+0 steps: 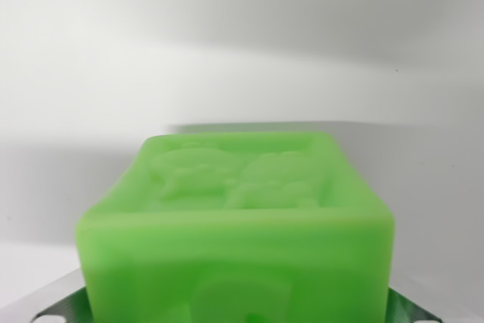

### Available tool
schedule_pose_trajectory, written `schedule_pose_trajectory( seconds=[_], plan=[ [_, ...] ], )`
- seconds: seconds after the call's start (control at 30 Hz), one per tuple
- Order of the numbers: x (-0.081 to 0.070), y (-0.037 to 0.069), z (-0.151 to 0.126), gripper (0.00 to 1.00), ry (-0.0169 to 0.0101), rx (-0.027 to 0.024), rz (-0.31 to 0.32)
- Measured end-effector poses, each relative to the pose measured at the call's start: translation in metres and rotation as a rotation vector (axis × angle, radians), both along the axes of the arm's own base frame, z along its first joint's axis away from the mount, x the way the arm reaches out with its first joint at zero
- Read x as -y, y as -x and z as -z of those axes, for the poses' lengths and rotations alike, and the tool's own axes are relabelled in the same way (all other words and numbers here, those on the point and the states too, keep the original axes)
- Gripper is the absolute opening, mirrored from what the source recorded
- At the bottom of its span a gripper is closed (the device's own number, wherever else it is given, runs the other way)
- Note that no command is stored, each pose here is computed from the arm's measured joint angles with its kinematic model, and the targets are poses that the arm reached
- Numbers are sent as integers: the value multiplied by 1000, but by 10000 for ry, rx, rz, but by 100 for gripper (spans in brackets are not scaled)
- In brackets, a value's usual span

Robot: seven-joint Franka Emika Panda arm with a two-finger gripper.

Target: Stack cube

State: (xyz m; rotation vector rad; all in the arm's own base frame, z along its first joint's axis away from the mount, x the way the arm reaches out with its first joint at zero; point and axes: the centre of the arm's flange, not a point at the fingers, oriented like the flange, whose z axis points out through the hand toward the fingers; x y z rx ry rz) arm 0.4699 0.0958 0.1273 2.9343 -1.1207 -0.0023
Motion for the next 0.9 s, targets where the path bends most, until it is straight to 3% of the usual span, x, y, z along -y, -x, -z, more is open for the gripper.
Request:
schedule_pose_trajectory(
  seconds=[0.9],
  plan=[
    [0,0,-53,0,15,26,2]
  ],
)
